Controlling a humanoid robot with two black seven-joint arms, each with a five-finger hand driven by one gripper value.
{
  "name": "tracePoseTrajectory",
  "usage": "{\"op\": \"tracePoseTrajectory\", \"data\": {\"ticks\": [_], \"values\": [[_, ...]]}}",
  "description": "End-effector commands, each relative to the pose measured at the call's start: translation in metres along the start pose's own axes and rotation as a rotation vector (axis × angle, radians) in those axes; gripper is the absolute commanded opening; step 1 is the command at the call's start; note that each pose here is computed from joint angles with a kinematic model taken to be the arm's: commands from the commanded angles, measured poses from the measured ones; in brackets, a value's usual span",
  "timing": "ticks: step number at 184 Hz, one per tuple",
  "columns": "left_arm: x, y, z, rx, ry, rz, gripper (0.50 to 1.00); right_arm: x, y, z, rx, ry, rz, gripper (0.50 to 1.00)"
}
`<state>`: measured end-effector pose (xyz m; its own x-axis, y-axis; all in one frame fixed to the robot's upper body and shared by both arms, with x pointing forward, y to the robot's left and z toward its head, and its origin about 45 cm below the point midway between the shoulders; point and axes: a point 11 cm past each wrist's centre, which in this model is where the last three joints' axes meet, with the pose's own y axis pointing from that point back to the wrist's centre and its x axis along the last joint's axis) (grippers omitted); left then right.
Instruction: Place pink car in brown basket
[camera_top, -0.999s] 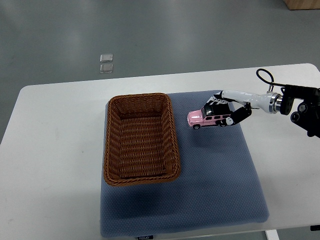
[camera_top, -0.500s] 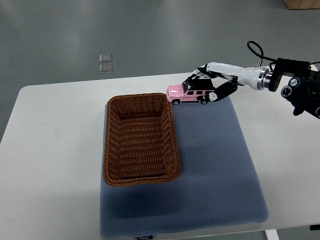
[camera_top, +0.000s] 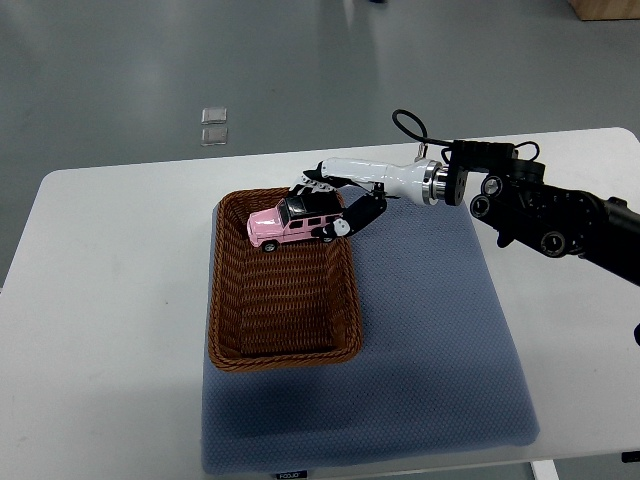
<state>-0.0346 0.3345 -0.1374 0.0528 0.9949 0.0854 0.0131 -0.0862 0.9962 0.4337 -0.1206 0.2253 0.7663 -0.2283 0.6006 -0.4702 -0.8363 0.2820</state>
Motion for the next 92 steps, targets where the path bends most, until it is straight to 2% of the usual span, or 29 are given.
{"op": "tracePoseTrajectory", "data": {"ticks": [1, 24, 27, 36, 39, 40, 41, 43, 46, 49, 50, 53, 54, 58, 66, 92], "values": [[0.000, 0.000, 0.000, 0.000, -0.001, 0.000, 1.000, -0.006, -0.007, -0.002, -0.005, -0.008, -0.010, 0.500], [0.000, 0.000, -0.001, 0.001, 0.001, 0.000, 1.000, -0.015, -0.016, 0.001, -0.019, -0.017, -0.024, 0.504], [0.000, 0.000, 0.000, 0.000, -0.001, 0.000, 1.000, -0.017, -0.018, 0.002, -0.026, -0.018, -0.027, 0.545], [0.000, 0.000, -0.001, 0.001, 0.001, 0.000, 1.000, -0.019, -0.020, 0.004, -0.037, -0.021, -0.030, 0.619], [0.000, 0.000, 0.000, 0.000, -0.001, 0.000, 1.000, -0.020, -0.021, 0.004, -0.038, -0.021, -0.030, 0.668], [0.000, 0.000, 0.000, 0.000, -0.001, 0.000, 1.000, -0.020, -0.021, 0.004, -0.038, -0.021, -0.030, 0.668], [0.000, 0.000, 0.000, 0.000, 0.001, 0.000, 1.000, -0.020, -0.021, 0.004, -0.038, -0.023, -0.030, 0.698], [0.000, 0.000, 0.000, 0.000, 0.001, 0.000, 1.000, -0.020, -0.021, 0.004, -0.038, -0.023, -0.030, 0.699], [0.000, 0.000, -0.001, 0.001, 0.001, 0.000, 1.000, -0.021, -0.021, 0.004, -0.037, -0.028, -0.029, 0.750], [0.000, 0.000, -0.001, 0.001, -0.001, 0.000, 1.000, -0.021, -0.022, 0.004, -0.037, -0.029, -0.029, 0.770], [0.000, 0.000, 0.000, 0.000, -0.001, 0.000, 1.000, -0.021, -0.022, 0.004, -0.035, -0.033, -0.028, 0.794], [0.000, 0.000, -0.001, 0.001, 0.001, 0.000, 1.000, -0.021, -0.022, 0.004, -0.034, -0.036, -0.027, 0.817], [0.000, 0.000, 0.000, 0.000, -0.001, 0.000, 1.000, -0.021, -0.022, 0.004, -0.033, -0.038, -0.026, 0.842], [0.000, 0.000, 0.000, 0.000, -0.001, 0.000, 1.000, -0.022, -0.022, 0.005, -0.034, -0.044, -0.027, 0.874], [0.000, 0.000, 0.000, 0.000, -0.001, 0.000, 1.000, -0.025, -0.021, 0.006, -0.035, -0.052, -0.030, 0.891], [0.000, 0.000, 0.000, 0.000, 0.001, 0.000, 1.000, -0.022, -0.020, 0.006, -0.030, -0.065, -0.015, 0.895]]}}
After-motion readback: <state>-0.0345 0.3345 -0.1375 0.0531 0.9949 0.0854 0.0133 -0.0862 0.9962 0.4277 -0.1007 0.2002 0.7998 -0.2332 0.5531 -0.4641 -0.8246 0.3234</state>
